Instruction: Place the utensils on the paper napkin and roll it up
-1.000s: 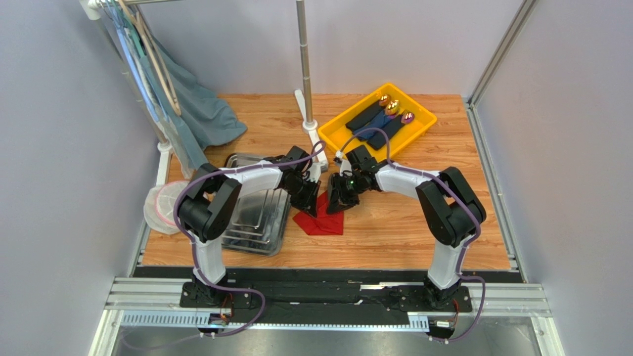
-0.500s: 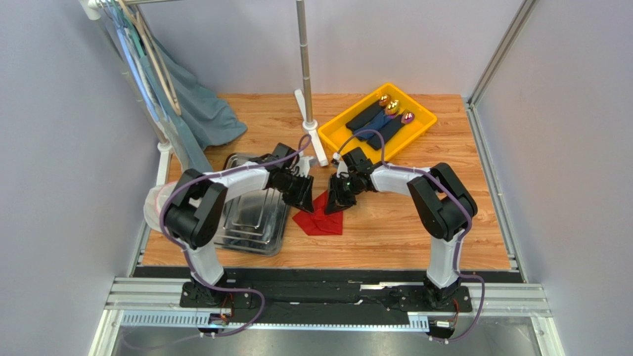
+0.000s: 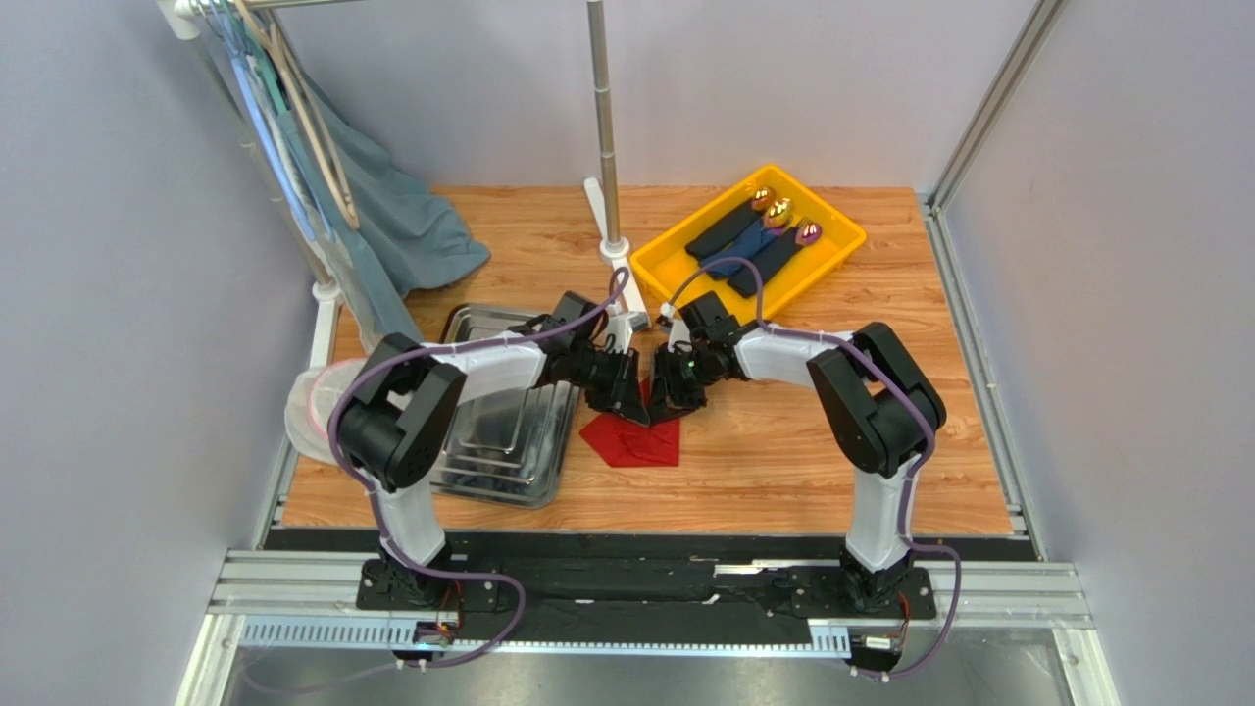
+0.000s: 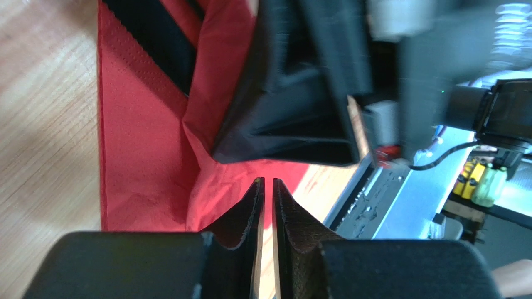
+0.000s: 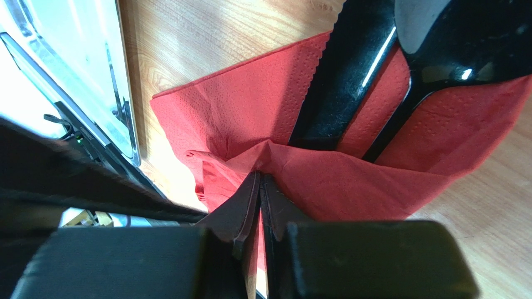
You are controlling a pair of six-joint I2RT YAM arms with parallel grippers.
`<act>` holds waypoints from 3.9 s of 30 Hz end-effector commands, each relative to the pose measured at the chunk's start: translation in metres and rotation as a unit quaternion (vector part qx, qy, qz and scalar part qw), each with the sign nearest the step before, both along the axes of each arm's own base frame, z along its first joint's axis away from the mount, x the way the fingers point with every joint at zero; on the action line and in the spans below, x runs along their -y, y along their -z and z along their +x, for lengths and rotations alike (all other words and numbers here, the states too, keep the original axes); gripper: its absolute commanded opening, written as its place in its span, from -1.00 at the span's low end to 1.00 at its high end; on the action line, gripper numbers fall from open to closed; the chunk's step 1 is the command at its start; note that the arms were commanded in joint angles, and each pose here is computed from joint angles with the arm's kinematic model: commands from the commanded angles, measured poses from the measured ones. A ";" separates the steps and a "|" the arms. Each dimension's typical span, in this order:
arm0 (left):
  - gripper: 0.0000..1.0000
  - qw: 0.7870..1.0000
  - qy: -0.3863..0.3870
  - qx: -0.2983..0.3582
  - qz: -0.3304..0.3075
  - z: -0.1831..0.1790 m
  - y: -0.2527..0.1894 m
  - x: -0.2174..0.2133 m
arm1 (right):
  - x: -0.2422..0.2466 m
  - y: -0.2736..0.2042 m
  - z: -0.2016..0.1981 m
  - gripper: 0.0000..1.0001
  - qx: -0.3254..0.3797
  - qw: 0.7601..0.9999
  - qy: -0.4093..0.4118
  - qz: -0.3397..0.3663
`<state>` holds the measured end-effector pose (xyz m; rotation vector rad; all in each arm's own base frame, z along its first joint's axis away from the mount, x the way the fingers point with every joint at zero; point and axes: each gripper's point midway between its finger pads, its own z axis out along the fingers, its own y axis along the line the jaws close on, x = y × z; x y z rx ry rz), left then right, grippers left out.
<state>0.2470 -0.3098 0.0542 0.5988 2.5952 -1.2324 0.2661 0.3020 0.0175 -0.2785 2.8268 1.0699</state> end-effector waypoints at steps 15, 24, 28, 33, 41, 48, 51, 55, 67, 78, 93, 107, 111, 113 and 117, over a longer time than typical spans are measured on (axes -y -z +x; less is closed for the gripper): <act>-0.92 0.995 -0.050 -0.051 0.070 -0.003 0.069 -0.007 | 0.001 -0.007 0.004 -0.84 -0.013 0.999 0.029 0.006; -1.00 0.992 -0.052 -0.053 0.100 -0.003 0.076 -0.017 | 0.005 -0.061 0.034 -0.83 0.081 0.997 0.021 -0.002; -1.00 0.992 -0.050 -0.050 0.100 -0.002 0.075 -0.017 | 0.008 -0.063 0.036 -0.83 0.097 0.995 0.014 -0.016; -1.00 0.993 -0.048 -0.049 0.096 -0.002 0.072 -0.015 | 0.007 -0.055 0.027 -0.83 0.086 0.996 0.002 -0.028; -1.00 0.993 -0.044 -0.047 0.097 -0.001 0.072 -0.015 | 0.001 -0.036 0.027 -0.83 0.073 0.997 0.003 -0.034; -1.00 0.993 -0.047 -0.044 0.097 0.002 0.070 -0.014 | 0.009 0.006 0.020 -0.84 0.060 0.995 -0.005 -0.081; -0.95 0.994 -0.047 -0.039 0.089 0.002 0.064 -0.013 | 0.013 0.022 0.017 -0.85 0.061 0.992 -0.014 -0.106; -0.75 0.997 -0.054 -0.019 0.060 0.007 0.044 -0.012 | 0.022 0.037 0.013 -0.86 0.052 0.990 -0.020 -0.132; -0.63 0.999 -0.037 -0.032 -0.001 -0.004 0.022 0.013 | 0.015 0.034 0.016 -0.88 0.051 0.991 -0.024 -0.118; -0.88 0.991 -0.075 -0.089 0.059 -0.005 0.067 -0.011 | 0.003 -0.013 0.042 -0.81 0.076 0.995 -0.001 -0.060; -0.88 0.992 -0.073 -0.077 0.063 0.000 0.067 -0.012 | 0.015 -0.083 0.040 0.34 0.092 0.996 -0.007 -0.015; -0.88 0.993 -0.072 -0.079 0.057 0.000 0.067 -0.010 | -0.002 -0.046 0.032 -1.00 0.043 0.999 0.010 0.011; -0.88 0.993 -0.071 -0.079 0.058 0.001 0.068 -0.010 | -0.008 -0.039 0.033 -1.00 0.036 0.999 0.007 0.012; -0.88 0.993 -0.070 -0.079 0.057 0.001 0.068 -0.009 | -0.011 -0.036 0.033 -1.00 0.039 0.999 0.002 0.009; -0.88 0.993 -0.071 -0.079 0.057 0.002 0.067 -0.009 | -0.009 -0.017 0.031 -1.00 0.029 1.000 0.000 -0.010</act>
